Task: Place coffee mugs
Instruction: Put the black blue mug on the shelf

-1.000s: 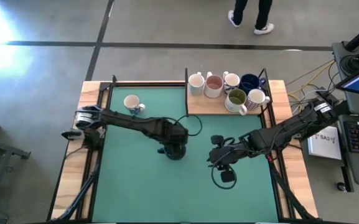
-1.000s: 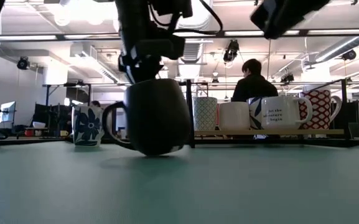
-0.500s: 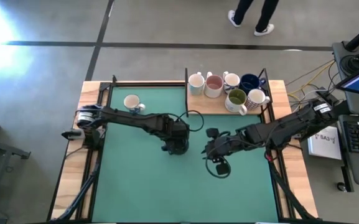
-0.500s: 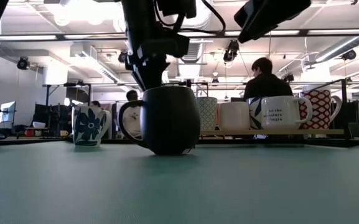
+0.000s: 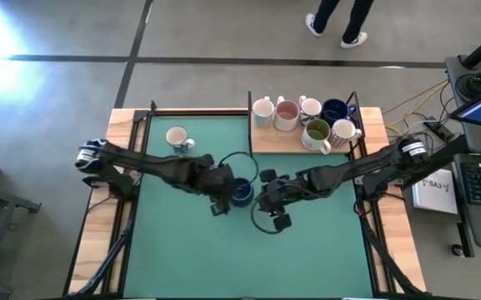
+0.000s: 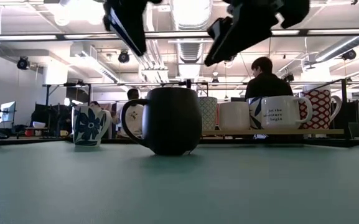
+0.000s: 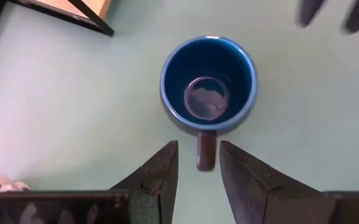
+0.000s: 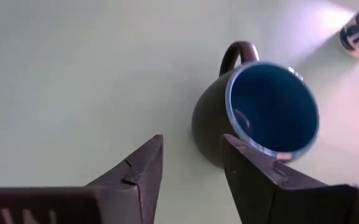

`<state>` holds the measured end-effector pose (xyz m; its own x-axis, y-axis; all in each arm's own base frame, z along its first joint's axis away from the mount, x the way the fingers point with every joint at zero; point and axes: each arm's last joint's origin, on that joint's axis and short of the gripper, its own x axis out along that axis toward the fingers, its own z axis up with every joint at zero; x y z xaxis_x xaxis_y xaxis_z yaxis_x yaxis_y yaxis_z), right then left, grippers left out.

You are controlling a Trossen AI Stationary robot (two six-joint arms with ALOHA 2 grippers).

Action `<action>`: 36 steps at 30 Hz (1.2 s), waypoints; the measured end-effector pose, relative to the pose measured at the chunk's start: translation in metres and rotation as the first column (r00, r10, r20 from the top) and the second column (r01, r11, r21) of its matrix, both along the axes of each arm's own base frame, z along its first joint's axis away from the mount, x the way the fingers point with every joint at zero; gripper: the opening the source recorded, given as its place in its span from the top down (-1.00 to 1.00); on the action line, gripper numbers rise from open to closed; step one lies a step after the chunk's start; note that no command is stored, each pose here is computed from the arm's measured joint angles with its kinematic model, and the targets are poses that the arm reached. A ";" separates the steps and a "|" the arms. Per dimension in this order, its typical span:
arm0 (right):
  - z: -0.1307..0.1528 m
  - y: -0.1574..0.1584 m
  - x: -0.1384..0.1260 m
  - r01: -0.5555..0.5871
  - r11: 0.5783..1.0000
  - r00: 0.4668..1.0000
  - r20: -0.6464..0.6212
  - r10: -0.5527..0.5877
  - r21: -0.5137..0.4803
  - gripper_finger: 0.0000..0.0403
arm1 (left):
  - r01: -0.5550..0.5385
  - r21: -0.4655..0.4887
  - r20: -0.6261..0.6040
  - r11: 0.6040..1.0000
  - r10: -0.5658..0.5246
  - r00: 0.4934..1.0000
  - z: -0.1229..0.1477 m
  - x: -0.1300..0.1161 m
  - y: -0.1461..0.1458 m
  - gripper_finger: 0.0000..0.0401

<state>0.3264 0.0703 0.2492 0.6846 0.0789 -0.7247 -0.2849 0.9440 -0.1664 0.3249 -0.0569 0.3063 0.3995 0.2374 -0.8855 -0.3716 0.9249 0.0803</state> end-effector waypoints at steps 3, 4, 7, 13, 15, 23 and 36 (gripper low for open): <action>-0.003 0.001 0.011 -0.028 0.999 1.000 -0.006 0.027 -0.035 0.18 | -0.015 0.019 0.028 1.000 0.014 1.000 0.006 -0.014 -0.012 0.50; -0.004 0.000 0.015 -0.032 0.998 0.999 -0.007 0.031 -0.045 0.16 | -0.019 0.030 0.029 0.999 0.018 0.999 0.007 -0.018 -0.017 0.50; -0.013 0.000 0.028 -0.036 0.997 0.999 -0.031 0.034 -0.064 0.15 | -0.033 0.052 0.055 0.998 0.030 0.998 0.009 -0.030 -0.029 0.50; -0.021 -0.010 0.054 -0.039 0.994 0.999 -0.042 0.035 -0.101 0.19 | -0.031 0.099 0.058 0.995 0.025 0.998 0.002 -0.047 -0.048 0.50; -0.021 -0.016 0.062 -0.021 0.995 0.999 -0.044 0.017 -0.101 0.21 | -0.028 0.109 0.045 0.994 0.023 0.999 -0.004 -0.050 -0.052 0.50; -0.034 -0.030 0.078 0.010 0.999 0.991 -0.133 -0.002 0.054 0.26 | -0.068 0.134 -0.034 0.989 0.073 0.997 -0.038 -0.063 -0.053 0.50; -0.050 -0.033 0.080 0.020 0.997 0.971 -0.240 -0.001 0.077 0.65 | -0.103 0.151 -0.075 0.983 0.115 0.991 -0.057 -0.069 -0.050 0.50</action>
<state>0.4068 0.0378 0.1994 0.4926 0.1354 -0.8596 -0.2977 0.9544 -0.0202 0.2555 -0.1066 0.2495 0.2908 0.4052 -0.8668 -0.4560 0.8551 0.2468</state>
